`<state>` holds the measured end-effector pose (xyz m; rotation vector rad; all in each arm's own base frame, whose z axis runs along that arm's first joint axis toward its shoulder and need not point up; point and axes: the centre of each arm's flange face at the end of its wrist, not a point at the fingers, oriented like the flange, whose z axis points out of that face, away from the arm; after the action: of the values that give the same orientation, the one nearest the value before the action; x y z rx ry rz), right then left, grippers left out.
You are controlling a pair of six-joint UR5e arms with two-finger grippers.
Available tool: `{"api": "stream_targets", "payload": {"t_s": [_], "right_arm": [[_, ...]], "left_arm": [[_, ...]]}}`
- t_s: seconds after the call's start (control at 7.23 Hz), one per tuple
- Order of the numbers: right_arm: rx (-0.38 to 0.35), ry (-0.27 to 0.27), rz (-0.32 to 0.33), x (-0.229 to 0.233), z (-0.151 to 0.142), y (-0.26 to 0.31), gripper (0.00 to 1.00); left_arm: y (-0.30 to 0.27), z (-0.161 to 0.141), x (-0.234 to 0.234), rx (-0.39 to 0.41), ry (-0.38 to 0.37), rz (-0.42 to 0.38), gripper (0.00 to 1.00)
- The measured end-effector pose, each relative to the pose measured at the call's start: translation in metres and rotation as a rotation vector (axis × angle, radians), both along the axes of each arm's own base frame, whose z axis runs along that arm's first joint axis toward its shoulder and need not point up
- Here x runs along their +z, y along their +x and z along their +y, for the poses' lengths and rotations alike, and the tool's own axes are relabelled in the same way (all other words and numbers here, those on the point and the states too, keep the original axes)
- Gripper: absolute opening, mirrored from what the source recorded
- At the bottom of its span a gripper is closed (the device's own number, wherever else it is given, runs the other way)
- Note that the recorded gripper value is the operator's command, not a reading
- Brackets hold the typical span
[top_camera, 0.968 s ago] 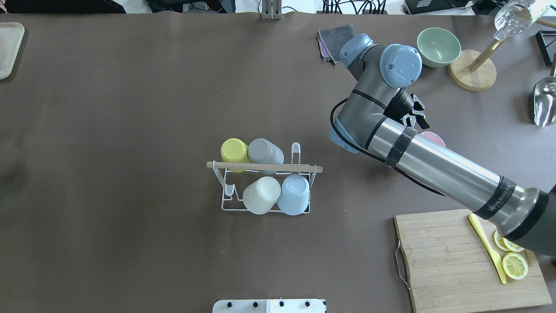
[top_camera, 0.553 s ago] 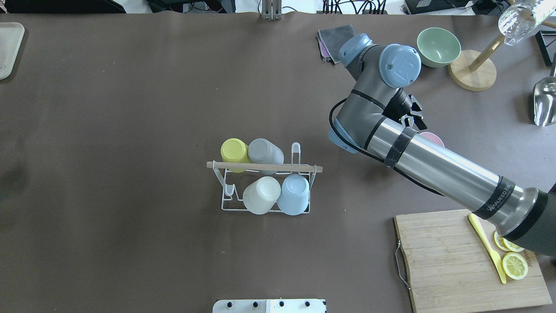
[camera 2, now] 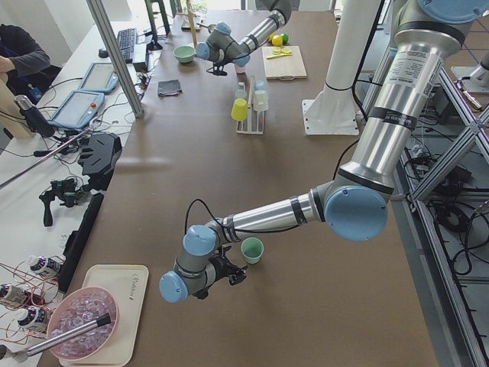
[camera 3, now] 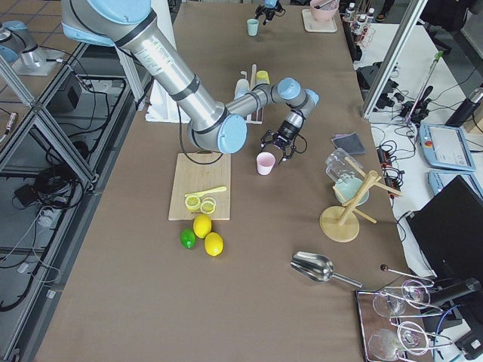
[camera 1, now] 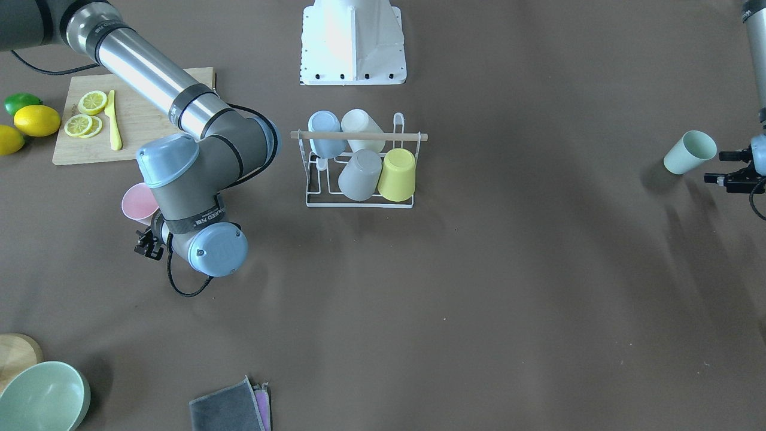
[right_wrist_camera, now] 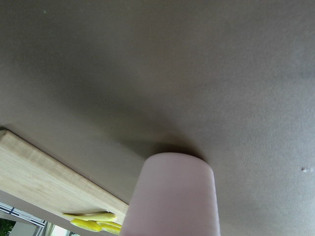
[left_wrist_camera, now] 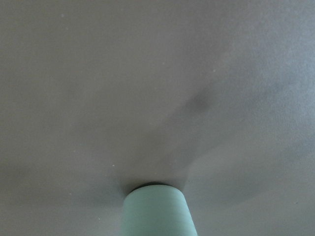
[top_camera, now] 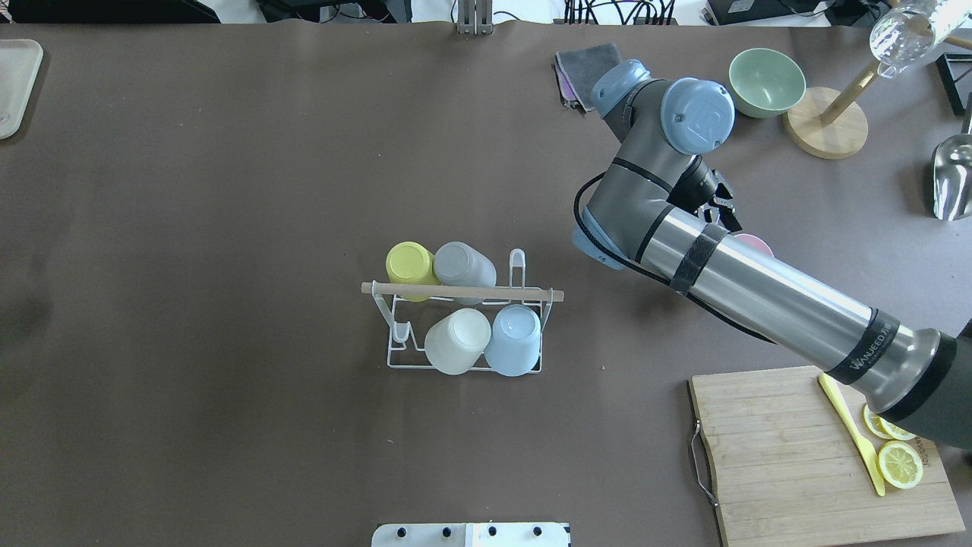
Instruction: Place cup on cup holder
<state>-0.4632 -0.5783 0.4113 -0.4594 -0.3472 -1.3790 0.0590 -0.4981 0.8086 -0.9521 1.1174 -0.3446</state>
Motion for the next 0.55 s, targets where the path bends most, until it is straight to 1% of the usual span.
{"api": "stream_targets", "payload": {"t_s": [0.55], "right_arm": [[-0.006, -0.037, 0.009, 0.014, 0.008, -0.006, 1.0]], "left_arm": [[0.018, 0.004, 0.0, 0.033, -0.003, 0.0, 0.95]]}}
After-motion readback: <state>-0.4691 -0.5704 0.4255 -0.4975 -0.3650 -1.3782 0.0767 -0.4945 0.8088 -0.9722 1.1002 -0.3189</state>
